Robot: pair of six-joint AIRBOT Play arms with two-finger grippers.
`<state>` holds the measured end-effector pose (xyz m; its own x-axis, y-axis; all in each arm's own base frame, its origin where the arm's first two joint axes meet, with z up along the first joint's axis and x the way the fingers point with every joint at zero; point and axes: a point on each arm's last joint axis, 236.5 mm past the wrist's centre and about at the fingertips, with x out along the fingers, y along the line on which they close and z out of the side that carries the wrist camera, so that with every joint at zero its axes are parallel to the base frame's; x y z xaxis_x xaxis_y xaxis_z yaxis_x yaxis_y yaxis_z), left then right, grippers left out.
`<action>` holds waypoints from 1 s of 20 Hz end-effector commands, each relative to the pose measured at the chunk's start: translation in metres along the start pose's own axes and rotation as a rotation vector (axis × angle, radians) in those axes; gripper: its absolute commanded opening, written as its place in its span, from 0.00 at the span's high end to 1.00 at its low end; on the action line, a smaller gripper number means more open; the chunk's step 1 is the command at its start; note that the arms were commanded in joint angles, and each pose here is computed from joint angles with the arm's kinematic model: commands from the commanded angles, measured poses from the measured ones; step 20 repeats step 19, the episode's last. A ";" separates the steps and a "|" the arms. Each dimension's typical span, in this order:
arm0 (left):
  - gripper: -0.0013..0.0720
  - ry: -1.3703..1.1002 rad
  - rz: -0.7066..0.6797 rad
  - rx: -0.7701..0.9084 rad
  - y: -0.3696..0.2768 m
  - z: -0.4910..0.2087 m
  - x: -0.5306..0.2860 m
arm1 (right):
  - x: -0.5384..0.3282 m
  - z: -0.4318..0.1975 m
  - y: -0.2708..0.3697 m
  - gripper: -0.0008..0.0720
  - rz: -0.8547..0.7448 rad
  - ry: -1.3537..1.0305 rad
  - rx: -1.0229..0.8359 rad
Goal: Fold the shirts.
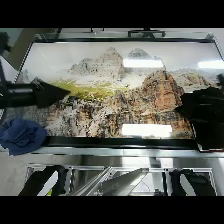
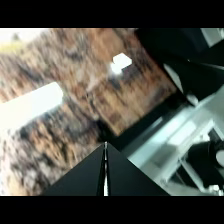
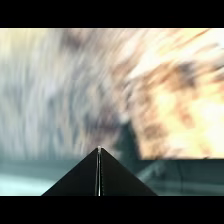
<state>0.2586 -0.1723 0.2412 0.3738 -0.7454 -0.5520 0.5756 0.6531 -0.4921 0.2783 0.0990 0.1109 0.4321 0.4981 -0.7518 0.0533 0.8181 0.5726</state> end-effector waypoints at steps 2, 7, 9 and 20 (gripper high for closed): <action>0.97 0.137 0.118 -0.073 0.014 -0.073 0.040 | 0.038 -0.036 0.034 0.96 0.056 0.088 -0.164; 0.97 0.134 0.166 -0.110 0.023 -0.096 0.048 | 0.041 -0.045 0.031 0.96 0.050 0.141 -0.142; 0.97 0.145 0.166 -0.117 0.025 -0.103 0.049 | 0.039 -0.059 0.028 0.96 0.043 0.204 -0.144; 0.97 0.166 0.168 -0.138 0.029 -0.114 0.053 | 0.039 -0.060 0.028 0.96 0.043 0.206 -0.145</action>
